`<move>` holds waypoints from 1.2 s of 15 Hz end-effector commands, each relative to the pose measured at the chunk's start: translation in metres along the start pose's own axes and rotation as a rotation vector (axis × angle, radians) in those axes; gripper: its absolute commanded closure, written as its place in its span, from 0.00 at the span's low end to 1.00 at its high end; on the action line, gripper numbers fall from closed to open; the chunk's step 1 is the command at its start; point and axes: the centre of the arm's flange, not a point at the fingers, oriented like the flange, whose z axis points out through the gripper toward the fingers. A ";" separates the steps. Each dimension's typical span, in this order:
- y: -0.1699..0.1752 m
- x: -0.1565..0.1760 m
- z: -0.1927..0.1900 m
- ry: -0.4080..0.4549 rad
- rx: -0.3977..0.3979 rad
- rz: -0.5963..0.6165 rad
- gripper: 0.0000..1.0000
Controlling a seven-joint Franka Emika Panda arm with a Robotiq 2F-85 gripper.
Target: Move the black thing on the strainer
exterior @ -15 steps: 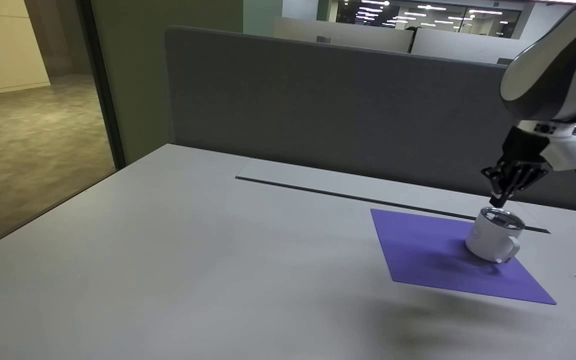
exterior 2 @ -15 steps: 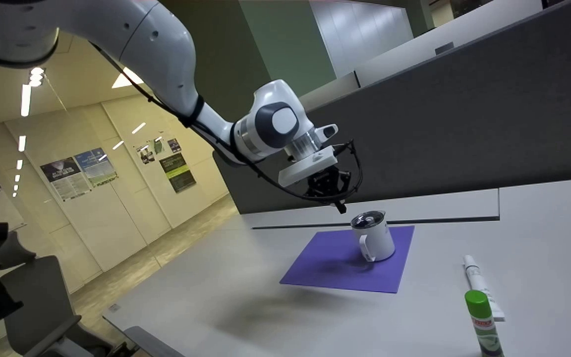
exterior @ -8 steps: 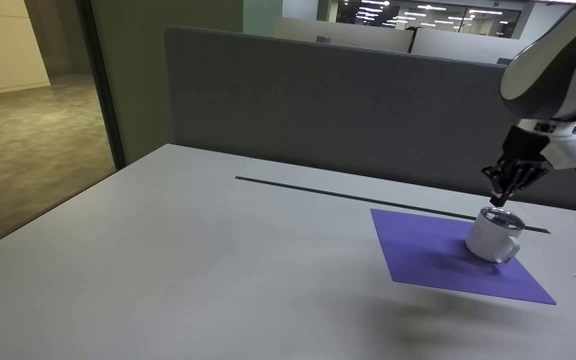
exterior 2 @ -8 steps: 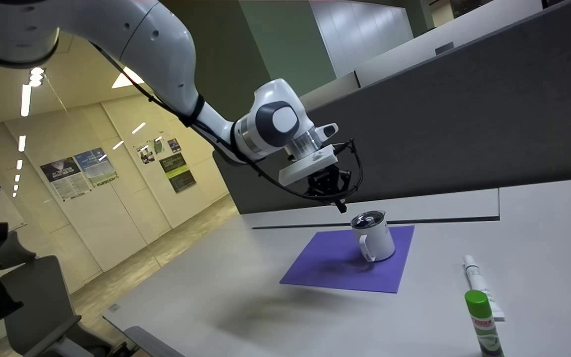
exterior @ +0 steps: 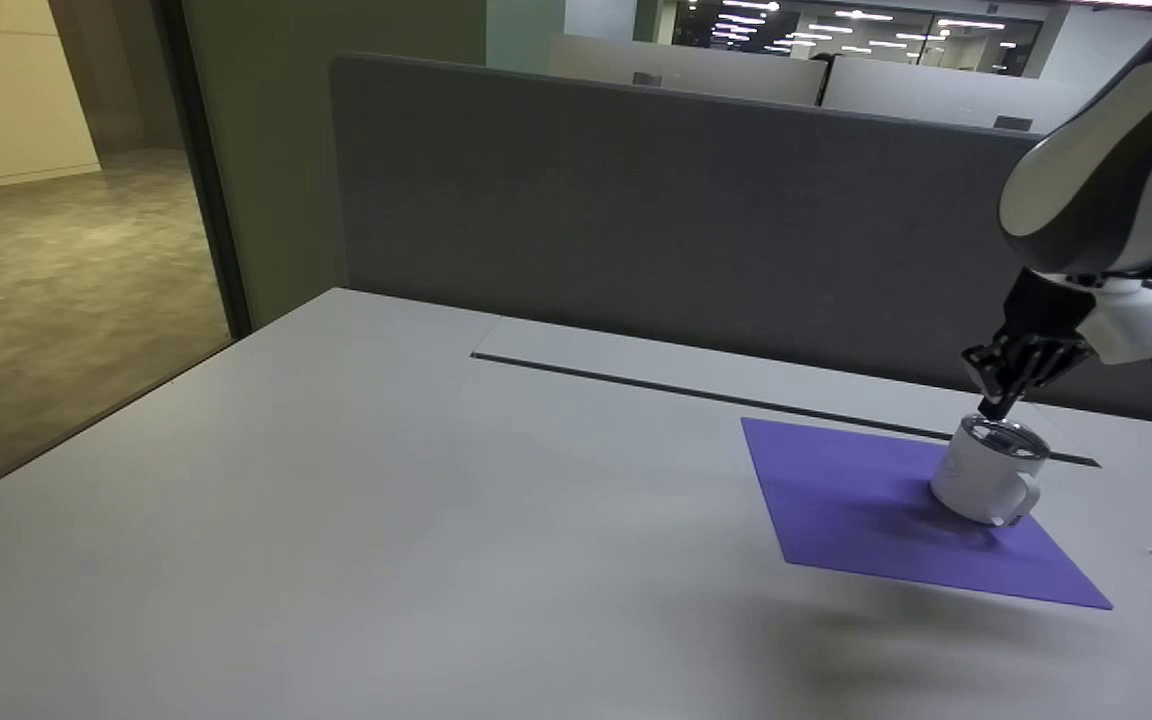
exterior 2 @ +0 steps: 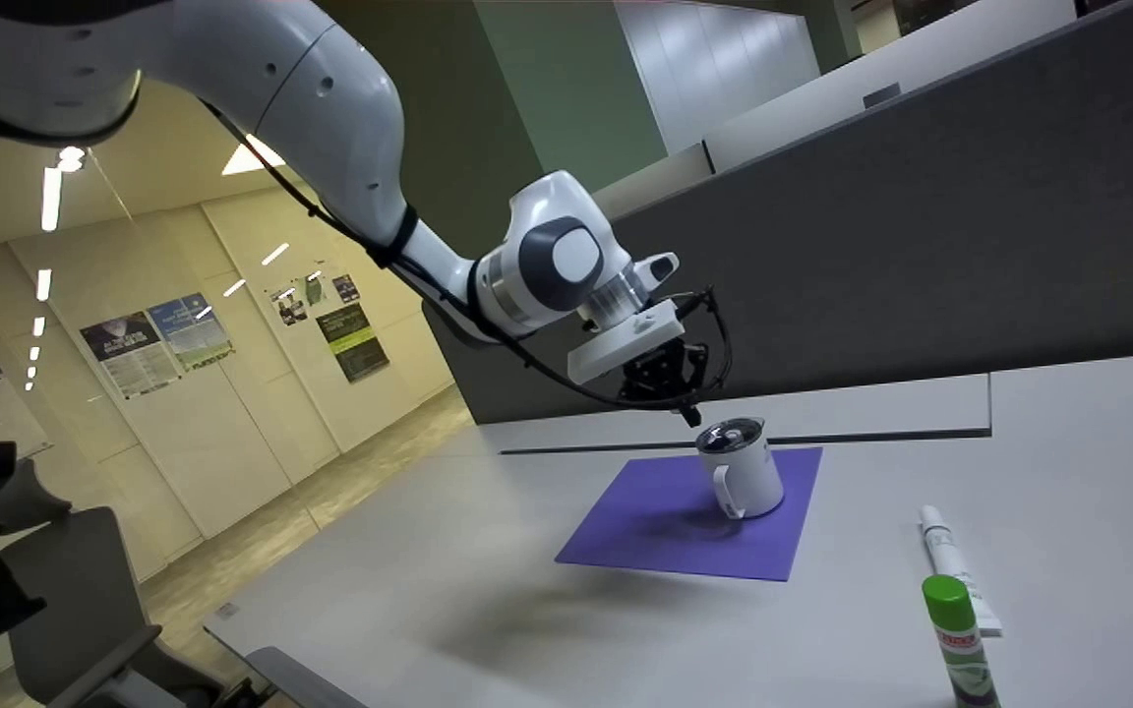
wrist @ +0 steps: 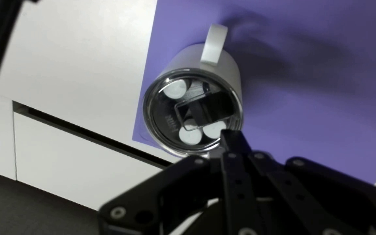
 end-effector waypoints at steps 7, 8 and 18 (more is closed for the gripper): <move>0.012 -0.007 0.024 0.013 -0.056 0.006 1.00; 0.013 -0.006 0.026 0.022 -0.055 0.008 1.00; 0.012 -0.007 0.041 0.030 -0.071 0.010 1.00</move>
